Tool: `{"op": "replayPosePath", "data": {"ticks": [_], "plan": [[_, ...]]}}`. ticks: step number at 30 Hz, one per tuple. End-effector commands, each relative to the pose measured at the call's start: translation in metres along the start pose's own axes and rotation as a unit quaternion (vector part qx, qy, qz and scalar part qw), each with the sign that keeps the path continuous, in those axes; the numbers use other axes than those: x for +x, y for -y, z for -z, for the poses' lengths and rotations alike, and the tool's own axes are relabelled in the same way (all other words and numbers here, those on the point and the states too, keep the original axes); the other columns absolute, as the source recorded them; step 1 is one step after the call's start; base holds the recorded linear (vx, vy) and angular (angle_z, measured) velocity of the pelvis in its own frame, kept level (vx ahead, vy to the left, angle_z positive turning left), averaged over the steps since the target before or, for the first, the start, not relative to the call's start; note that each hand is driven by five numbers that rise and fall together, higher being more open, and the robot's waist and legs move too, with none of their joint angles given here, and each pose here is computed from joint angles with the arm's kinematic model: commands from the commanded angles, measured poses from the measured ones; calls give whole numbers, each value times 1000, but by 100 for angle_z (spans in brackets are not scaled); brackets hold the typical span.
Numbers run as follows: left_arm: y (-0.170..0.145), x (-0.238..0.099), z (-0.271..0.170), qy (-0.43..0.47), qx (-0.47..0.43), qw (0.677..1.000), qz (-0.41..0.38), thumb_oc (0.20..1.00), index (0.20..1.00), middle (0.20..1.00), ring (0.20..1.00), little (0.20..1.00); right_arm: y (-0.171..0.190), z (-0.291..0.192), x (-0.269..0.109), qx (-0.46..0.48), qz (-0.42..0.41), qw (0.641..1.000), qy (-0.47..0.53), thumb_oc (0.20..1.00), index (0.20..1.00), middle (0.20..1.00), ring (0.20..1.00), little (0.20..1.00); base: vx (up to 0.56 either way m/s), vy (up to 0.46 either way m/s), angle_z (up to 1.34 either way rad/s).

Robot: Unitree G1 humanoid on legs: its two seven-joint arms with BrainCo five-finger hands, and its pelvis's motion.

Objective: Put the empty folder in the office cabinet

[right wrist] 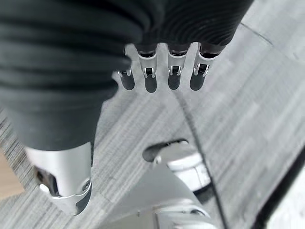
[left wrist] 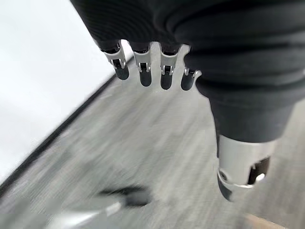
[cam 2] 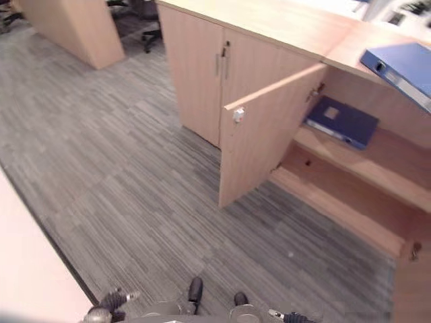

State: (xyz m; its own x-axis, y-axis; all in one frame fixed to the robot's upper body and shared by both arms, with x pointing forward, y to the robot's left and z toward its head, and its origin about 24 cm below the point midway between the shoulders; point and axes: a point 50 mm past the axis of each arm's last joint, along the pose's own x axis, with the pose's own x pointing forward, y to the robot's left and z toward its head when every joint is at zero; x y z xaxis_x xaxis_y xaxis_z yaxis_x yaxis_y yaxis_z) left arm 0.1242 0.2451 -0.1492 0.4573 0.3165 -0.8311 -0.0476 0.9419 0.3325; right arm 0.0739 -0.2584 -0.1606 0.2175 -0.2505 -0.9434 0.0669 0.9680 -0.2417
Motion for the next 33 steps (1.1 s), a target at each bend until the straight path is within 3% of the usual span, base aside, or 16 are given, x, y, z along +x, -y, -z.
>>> {"op": "replayPosePath", "data": {"ticks": [1,10,16,20,33], "plan": [[-17,-4,25,-31,10,999,-20,1000,1000,1000,1000,1000,11,-16,0,5,15,1000,26,1000,1000,1000,1000,1000,-133,202,-166],[-12,-6,31,-45,11,999,7,1000,1000,1000,1000,1000,0,-24,0,-38,0,998,43,1000,1000,1000,1000,1000,17,80,-92],[12,0,-16,42,82,994,59,1000,1000,1000,1000,1000,4,-19,0,-49,8,998,34,1000,1000,1000,1000,1000,209,-13,0],[22,-4,-55,125,80,985,87,1000,1000,1000,1000,1000,7,-15,0,-40,14,999,26,1000,1000,1000,1000,1000,238,-188,15],[19,-6,-31,93,34,992,79,1000,1000,1000,1000,1000,14,-35,-1,-76,19,995,62,1000,1000,1000,1000,1000,183,13,6]]}}
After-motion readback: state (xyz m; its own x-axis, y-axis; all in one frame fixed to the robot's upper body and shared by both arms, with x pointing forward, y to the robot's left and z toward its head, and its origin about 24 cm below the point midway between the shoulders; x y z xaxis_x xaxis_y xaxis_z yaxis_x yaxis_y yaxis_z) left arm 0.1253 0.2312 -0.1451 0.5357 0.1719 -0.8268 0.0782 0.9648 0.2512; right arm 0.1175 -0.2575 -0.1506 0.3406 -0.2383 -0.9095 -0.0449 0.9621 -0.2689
